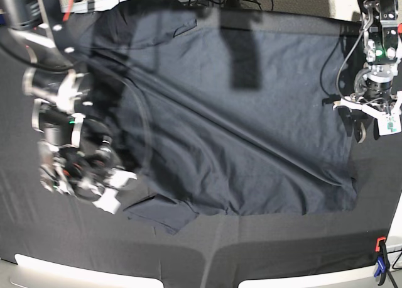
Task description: Layout the t-shirt on the table in an organized manner, then fold the t-shirt properly
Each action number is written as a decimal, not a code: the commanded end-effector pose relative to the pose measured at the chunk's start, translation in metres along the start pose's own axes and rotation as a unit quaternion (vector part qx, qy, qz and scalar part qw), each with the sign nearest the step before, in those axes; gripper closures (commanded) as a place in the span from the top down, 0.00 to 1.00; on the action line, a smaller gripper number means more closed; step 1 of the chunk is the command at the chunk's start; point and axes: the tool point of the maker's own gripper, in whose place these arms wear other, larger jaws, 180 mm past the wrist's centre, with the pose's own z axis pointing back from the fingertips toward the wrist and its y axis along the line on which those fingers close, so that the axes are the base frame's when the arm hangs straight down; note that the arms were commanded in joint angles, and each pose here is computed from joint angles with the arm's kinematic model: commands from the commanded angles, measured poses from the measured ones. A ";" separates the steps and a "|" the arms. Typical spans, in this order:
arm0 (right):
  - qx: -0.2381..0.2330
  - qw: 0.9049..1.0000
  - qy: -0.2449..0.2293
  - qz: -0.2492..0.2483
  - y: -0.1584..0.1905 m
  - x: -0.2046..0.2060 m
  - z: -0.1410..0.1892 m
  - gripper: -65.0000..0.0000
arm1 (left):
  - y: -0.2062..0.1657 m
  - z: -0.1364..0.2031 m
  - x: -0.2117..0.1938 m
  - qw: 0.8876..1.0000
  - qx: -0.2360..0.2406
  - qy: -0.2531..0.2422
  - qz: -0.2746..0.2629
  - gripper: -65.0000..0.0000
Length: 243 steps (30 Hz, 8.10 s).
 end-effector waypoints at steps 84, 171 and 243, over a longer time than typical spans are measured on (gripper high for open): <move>-0.129 0.935 -0.128 0.306 0.131 0.092 0.026 0.00 | 0.004 -0.001 0.017 1.000 0.002 -0.026 -0.008 0.38; -0.076 0.908 -0.129 0.391 0.176 0.038 -0.005 0.00 | 0.004 -0.001 0.013 1.000 0.003 -0.016 -0.008 0.38; -0.216 0.869 -0.164 0.413 0.085 0.103 0.058 0.00 | 0.007 -0.001 0.007 0.999 0.010 0.001 -0.041 0.38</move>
